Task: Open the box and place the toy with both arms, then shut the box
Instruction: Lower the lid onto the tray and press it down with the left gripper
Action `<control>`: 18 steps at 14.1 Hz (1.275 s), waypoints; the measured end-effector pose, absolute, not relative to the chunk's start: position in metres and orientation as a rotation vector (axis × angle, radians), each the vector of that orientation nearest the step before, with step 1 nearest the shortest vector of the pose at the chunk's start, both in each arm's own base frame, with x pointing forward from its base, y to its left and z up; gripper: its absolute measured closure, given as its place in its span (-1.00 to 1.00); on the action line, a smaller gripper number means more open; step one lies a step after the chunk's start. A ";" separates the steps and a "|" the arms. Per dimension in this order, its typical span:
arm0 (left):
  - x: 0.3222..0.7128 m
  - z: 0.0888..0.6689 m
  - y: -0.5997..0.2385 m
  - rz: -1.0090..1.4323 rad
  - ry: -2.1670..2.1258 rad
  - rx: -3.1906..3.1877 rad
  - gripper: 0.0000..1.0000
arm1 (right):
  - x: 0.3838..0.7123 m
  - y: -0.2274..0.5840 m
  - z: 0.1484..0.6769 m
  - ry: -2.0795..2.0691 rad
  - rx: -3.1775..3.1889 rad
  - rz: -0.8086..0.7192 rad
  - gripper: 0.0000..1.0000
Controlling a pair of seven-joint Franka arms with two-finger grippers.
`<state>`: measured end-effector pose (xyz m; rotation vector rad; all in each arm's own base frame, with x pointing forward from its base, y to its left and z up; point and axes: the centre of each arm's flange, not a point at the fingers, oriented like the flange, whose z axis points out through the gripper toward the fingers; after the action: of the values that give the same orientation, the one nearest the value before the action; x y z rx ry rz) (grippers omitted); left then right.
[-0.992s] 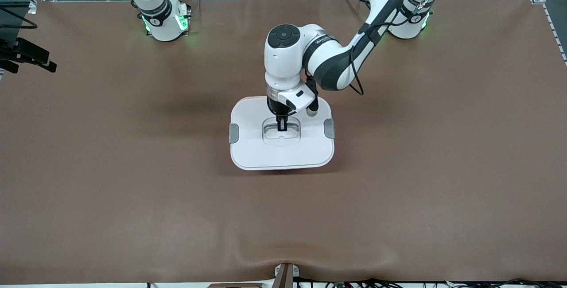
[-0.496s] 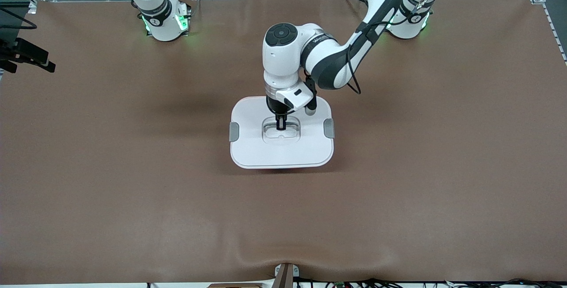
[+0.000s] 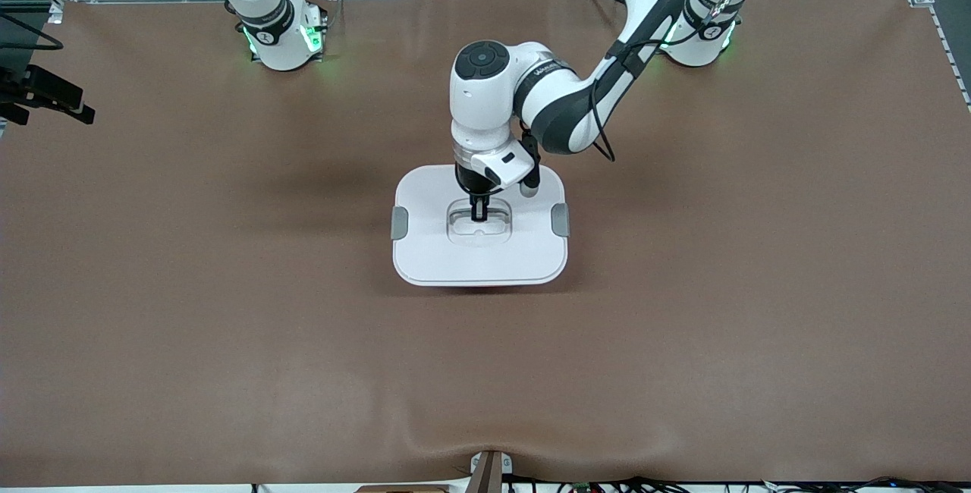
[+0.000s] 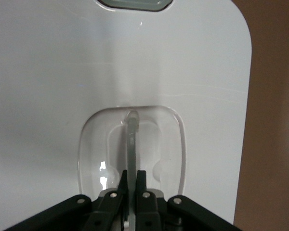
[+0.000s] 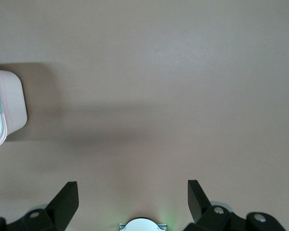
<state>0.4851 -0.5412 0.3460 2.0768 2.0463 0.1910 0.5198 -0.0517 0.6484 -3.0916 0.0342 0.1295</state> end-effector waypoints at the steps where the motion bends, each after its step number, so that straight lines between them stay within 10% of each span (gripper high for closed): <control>1: 0.484 0.346 -0.542 0.190 2.043 2.077 0.86 | 0.520 -0.052 0.648 0.034 -3.092 0.130 -1.00; 18: 0.471 0.341 -0.543 0.226 2.048 2.082 0.86 | 0.520 -0.052 0.648 0.034 -3.092 0.130 -1.00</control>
<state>0.4708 -0.5427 0.3409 2.0820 2.0478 0.2263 0.5198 -0.0517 0.6484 -3.0919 0.0343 0.1296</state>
